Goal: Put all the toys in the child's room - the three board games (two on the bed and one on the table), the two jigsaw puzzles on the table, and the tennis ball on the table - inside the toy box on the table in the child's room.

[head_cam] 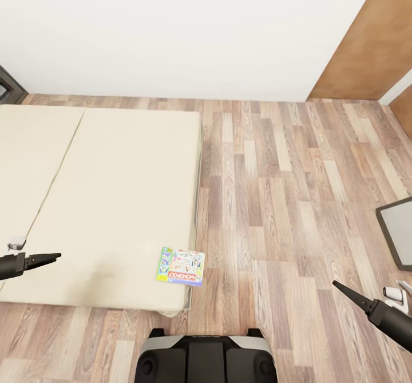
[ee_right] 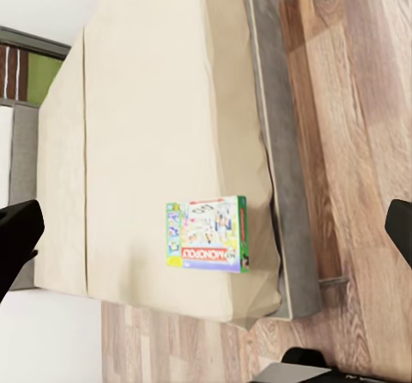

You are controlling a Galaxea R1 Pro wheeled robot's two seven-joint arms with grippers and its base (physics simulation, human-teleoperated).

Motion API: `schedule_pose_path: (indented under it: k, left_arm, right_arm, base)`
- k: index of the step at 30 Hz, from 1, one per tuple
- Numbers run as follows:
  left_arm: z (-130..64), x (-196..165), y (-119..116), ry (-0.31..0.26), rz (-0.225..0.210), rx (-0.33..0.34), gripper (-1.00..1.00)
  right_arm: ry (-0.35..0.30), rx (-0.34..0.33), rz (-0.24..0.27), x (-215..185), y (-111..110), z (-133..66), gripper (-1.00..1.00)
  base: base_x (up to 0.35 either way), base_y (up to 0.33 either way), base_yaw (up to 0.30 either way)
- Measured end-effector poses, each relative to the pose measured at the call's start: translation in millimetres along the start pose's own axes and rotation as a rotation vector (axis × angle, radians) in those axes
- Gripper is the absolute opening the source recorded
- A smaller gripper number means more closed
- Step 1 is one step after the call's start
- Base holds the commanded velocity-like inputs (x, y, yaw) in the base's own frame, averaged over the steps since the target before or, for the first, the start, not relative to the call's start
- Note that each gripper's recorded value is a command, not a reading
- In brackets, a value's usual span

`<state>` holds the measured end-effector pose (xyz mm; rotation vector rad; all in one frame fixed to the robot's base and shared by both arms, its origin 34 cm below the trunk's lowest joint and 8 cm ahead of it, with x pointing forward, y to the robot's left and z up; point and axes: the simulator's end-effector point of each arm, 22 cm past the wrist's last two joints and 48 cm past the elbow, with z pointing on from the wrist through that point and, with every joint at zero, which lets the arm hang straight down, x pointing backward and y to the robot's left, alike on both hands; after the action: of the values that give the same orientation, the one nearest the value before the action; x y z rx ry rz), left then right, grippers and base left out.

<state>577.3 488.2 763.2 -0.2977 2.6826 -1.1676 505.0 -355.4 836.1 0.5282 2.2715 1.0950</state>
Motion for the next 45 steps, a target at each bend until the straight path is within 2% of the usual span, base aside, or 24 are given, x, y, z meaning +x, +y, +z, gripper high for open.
schedule_pose_path:
  k: [24, 45]
  left_arm:
    - [-5.7, -10, -18, -0.025, 0.027, 0.025, 1.00]
    - [-4.9, -10, -19, -0.025, 0.029, 0.027, 1.00]
  right_arm:
    - [-0.024, -0.024, -0.022, -10, 14, -4.0, 1.00]
    - [-0.029, -0.026, -0.022, -11, 14, -4.6, 1.00]
  base:
    - [0.000, 0.000, 0.000]
    - [0.000, 0.000, 0.000]
